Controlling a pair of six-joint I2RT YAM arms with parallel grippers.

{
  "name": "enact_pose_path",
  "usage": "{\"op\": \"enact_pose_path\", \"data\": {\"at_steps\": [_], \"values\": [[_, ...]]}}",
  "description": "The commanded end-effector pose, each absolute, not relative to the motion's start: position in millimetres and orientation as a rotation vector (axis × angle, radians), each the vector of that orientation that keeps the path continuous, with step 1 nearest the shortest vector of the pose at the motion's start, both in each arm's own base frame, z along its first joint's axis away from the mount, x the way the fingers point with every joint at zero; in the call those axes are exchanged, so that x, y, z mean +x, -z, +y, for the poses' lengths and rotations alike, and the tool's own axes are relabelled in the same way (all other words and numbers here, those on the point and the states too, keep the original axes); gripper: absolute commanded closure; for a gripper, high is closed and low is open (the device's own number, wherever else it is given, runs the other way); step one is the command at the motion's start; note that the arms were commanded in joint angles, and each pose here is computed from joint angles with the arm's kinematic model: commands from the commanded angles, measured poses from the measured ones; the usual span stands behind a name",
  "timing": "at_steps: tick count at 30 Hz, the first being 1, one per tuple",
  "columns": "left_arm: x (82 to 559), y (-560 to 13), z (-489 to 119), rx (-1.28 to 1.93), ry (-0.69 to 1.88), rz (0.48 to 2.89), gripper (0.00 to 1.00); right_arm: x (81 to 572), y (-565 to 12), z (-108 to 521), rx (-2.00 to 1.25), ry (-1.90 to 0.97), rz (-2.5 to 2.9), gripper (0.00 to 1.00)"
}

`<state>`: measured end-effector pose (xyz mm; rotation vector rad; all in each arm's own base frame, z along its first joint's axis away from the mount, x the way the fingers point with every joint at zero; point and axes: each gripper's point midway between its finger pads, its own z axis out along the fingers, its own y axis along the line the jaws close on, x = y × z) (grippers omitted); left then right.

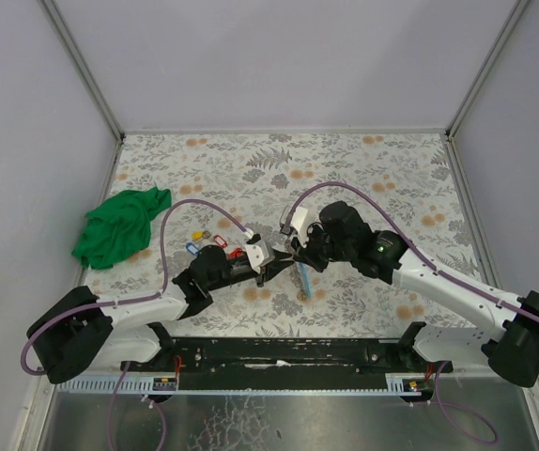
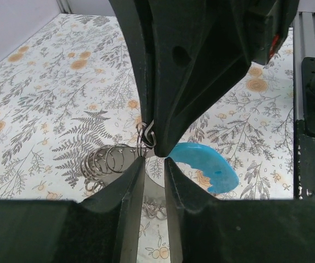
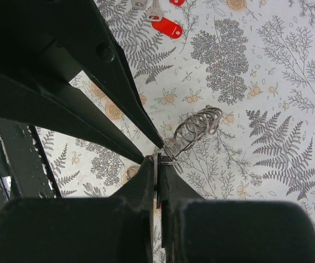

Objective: Put the keys on the keyring

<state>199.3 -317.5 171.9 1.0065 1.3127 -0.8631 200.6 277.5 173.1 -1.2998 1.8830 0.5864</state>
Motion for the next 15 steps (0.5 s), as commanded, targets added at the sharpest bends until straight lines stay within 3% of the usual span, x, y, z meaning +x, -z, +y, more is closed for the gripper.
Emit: {"op": "enact_pose_path", "data": {"at_steps": [1, 15], "values": [[213.5, -195.8, -319.6, 0.955, 0.799, 1.244, 0.8, 199.3, -212.8, 287.6, -1.27, -0.658, 1.782, 1.0], [209.8, -200.2, -320.5, 0.959, 0.81, 1.214, 0.77, 196.4, -214.4, 288.0, -1.285, -0.669, 1.784, 1.0]]}}
